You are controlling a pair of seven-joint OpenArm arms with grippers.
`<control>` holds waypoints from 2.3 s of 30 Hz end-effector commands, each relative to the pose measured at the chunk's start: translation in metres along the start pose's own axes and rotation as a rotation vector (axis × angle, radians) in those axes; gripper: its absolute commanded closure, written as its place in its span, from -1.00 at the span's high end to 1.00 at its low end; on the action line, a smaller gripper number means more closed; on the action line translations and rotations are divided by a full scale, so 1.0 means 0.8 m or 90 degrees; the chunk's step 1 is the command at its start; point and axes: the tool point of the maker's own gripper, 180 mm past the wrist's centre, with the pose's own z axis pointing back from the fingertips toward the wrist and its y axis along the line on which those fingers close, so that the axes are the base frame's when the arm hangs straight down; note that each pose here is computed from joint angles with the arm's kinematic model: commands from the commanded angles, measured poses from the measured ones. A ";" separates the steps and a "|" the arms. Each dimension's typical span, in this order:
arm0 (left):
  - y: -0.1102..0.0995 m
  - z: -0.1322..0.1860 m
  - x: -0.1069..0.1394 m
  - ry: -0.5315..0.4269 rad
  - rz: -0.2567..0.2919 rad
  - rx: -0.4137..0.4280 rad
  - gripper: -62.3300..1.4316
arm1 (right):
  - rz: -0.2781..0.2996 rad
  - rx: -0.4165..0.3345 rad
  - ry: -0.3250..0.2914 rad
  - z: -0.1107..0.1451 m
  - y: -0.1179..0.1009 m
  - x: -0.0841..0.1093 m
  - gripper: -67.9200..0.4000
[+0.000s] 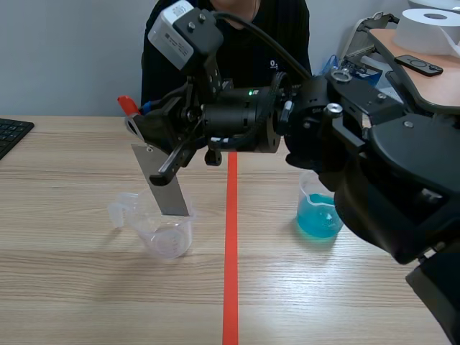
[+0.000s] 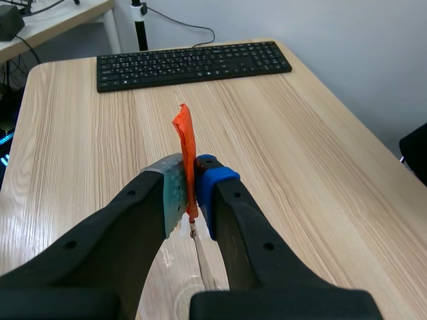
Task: Do the redox reaction experiment.
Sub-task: 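Put the plate into the left beaker, then return to the home posture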
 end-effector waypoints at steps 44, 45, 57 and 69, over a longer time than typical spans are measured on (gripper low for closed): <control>0.005 0.002 0.006 -0.012 -0.005 0.005 -0.82 | 0.053 0.107 -0.005 -0.034 0.070 -0.043 1.00; 0.005 0.002 0.007 -0.012 -0.005 0.005 -0.82 | 0.044 0.107 -0.013 -0.030 0.072 -0.041 1.00; 0.006 0.001 0.008 -0.014 -0.008 0.004 -0.82 | 0.054 0.062 -0.026 0.075 0.105 -0.023 1.00; 0.002 0.010 0.004 -0.003 -0.014 -0.010 -0.82 | -0.008 -0.044 0.019 0.188 0.109 -0.005 1.00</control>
